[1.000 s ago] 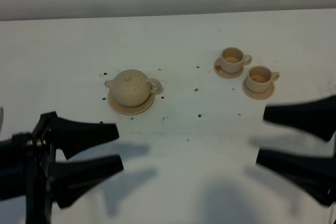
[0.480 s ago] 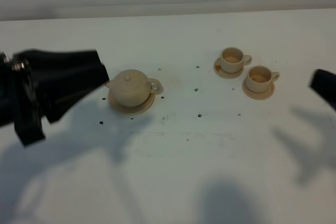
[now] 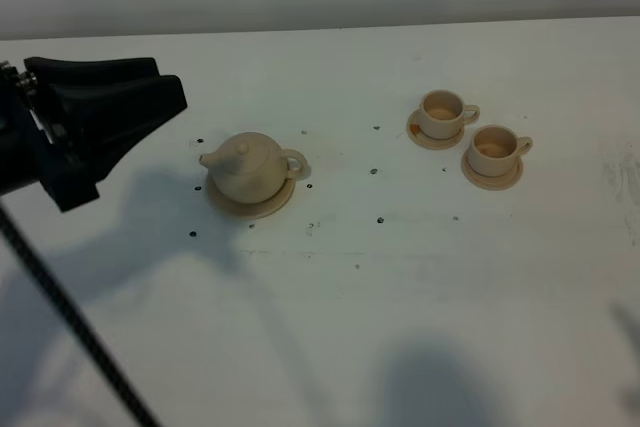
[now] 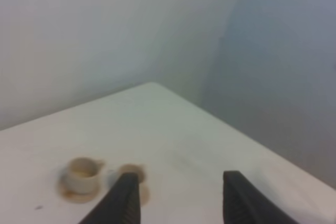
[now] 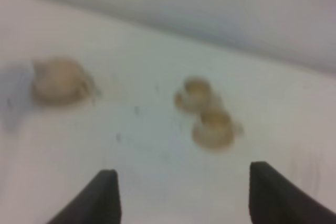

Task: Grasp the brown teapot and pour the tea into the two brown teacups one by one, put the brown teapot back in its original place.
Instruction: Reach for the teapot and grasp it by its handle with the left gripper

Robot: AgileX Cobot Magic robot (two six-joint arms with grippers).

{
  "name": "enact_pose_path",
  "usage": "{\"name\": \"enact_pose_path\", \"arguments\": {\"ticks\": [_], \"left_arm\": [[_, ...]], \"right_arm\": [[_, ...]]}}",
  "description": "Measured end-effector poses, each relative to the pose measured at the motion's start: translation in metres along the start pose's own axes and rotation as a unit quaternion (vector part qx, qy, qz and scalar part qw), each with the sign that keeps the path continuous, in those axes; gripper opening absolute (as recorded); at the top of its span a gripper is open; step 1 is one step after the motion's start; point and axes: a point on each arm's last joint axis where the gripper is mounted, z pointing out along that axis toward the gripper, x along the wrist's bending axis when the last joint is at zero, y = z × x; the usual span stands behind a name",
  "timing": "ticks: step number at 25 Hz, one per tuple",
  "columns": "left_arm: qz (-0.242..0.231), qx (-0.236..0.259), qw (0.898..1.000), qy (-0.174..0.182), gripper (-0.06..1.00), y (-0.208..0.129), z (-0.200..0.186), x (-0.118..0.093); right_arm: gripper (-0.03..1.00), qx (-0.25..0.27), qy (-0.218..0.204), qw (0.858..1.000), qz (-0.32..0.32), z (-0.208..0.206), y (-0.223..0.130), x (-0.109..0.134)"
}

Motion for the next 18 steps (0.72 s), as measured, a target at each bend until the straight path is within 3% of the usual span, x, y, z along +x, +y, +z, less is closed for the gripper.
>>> {"name": "enact_pose_path", "arguments": {"ticks": [11, 18], "left_arm": [[0.014, 0.034, 0.996, 0.075, 0.35, 0.031, -0.004, 0.004], [-0.003, 0.081, 0.992, 0.094, 0.35, 0.049, 0.002, 0.009]], "right_arm": [[0.53, 0.038, -0.015, 0.999, 0.035, -0.016, -0.07, 0.017], [0.48, 0.037, -0.015, 0.999, 0.02, -0.016, -0.072, 0.017]]}}
